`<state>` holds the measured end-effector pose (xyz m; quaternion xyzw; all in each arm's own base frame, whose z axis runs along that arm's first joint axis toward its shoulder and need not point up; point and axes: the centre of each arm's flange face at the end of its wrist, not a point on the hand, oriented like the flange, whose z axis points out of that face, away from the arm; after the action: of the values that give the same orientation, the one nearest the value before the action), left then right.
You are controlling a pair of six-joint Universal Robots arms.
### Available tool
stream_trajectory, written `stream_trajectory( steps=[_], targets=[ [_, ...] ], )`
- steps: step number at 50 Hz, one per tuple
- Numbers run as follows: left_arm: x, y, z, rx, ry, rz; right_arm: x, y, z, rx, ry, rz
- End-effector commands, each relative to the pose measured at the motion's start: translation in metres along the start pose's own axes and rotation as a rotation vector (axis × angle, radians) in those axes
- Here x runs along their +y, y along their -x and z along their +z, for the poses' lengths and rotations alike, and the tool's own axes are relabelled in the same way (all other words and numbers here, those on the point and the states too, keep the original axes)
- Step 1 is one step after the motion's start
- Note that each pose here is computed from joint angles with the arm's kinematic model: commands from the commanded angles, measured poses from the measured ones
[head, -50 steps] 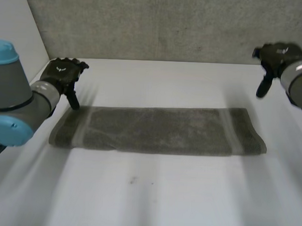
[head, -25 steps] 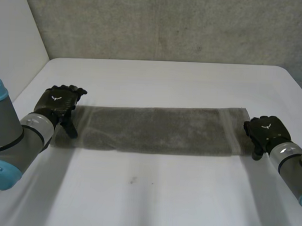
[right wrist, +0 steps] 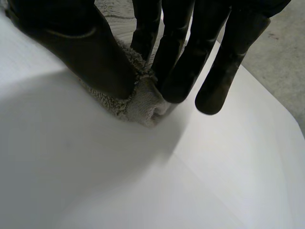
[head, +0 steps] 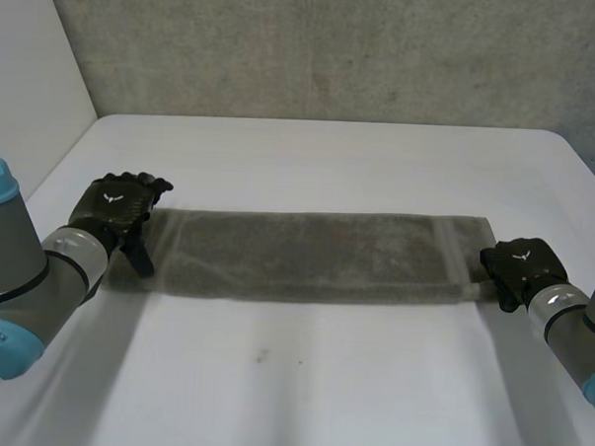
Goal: Fold the towel.
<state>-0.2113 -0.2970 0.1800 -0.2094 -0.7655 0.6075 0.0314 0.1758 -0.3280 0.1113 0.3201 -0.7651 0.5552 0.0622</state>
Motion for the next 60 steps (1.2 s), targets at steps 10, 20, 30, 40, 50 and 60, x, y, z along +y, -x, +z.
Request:
stream_trajectory(
  steps=[10, 20, 30, 40, 50, 60],
  targets=[
    [0.002, -0.001, -0.001, 0.002, 0.006, 0.0, 0.029, -0.118, 0.0, 0.316, 0.133, -0.095],
    [0.001, -0.001, -0.002, 0.003, 0.003, -0.001, -0.073, -0.064, -0.006, 0.225, -0.162, -0.158],
    [-0.001, -0.001, -0.004, 0.0, -0.003, 0.0, -0.163, 0.162, -0.062, -0.275, -0.547, -0.249],
    [0.001, -0.002, -0.006, 0.005, 0.005, -0.001, -0.131, 0.261, -0.082, -0.497, -0.549, -0.322],
    [0.0, -0.004, -0.006, 0.008, 0.0, 0.001, -0.163, 0.222, -0.092, -0.392, -0.556, -0.201],
    [-0.002, -0.013, -0.009, 0.033, -0.009, 0.005, -0.119, 0.121, -0.072, -0.241, -0.302, 0.026]
  ],
)
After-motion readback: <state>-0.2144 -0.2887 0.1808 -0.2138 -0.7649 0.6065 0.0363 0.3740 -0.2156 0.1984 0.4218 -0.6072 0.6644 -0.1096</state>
